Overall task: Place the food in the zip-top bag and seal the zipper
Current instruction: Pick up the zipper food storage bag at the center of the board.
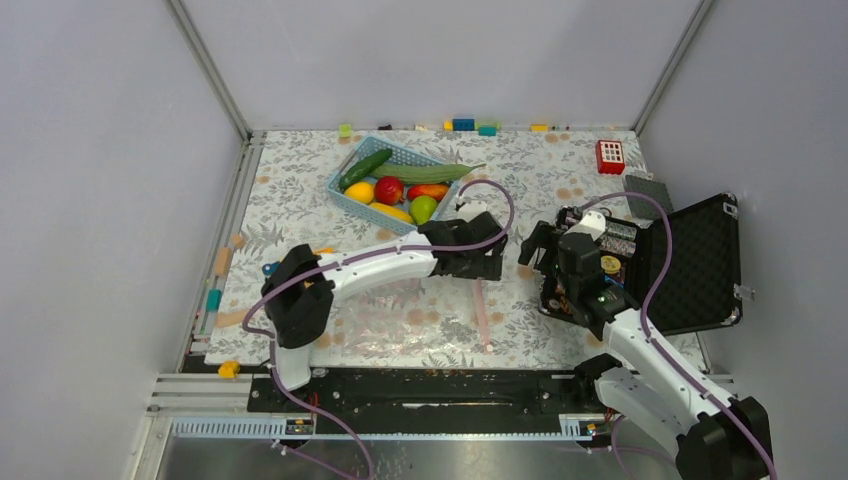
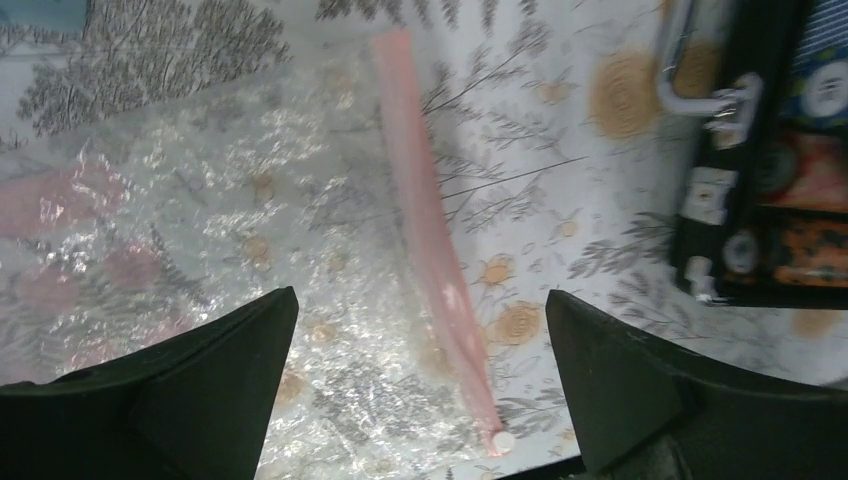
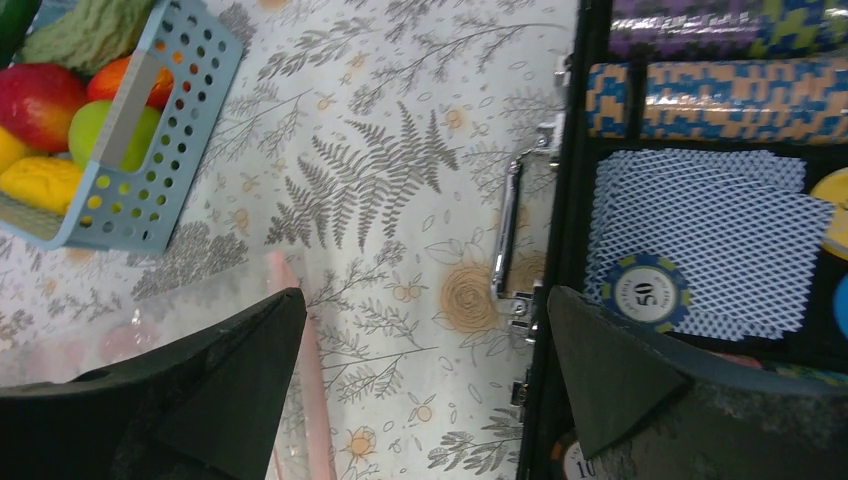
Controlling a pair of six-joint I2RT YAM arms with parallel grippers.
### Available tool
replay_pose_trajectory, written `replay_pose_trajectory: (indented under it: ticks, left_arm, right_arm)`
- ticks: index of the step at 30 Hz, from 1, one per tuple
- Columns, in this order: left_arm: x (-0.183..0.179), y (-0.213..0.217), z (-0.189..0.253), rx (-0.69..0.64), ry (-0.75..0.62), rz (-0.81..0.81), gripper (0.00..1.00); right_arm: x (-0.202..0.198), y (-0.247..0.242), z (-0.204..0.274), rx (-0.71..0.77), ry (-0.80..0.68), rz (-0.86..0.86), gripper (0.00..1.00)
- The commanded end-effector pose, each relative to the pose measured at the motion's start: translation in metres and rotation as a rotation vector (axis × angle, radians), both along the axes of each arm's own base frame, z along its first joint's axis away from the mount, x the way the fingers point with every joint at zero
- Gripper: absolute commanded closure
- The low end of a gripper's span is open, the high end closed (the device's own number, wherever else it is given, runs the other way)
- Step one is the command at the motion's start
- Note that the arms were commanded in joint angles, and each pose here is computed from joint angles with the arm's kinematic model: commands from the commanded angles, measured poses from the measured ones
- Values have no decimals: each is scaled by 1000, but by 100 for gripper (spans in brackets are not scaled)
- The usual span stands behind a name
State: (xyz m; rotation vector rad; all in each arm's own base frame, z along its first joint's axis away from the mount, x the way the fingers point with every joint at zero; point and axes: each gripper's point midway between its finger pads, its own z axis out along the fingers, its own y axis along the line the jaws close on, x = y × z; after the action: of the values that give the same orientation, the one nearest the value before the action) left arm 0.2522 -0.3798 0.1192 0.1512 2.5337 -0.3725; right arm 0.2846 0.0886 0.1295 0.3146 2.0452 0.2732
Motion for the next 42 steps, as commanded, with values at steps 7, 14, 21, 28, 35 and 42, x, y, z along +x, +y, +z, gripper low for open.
replay_pose_trajectory:
  ticks: [7, 14, 21, 28, 35, 42]
  left_arm:
    - [-5, 5, -37, 112, 77, 64, 8]
    - [-2, -4, -57, 126, 98, 62, 14]
    - [2, -4, -73, 165, 96, 69, 41]
    - [10, 4, -75, 204, 58, 76, 60]
    - [12, 7, -64, 198, 42, 60, 100]
    - [9, 27, 0, 144, -73, -5, 100]
  right_arm:
    - [0, -23, 15, 3, -85, -134, 0]
    - [-2, -24, 15, 9, -91, -135, 0]
    - [-3, -22, 14, 20, -90, -125, 0]
    - [-5, -20, 13, 21, -85, -112, 0]
    - [-4, -16, 13, 32, -87, -96, 0]
    - [-4, 33, 22, 114, -106, 169, 0]
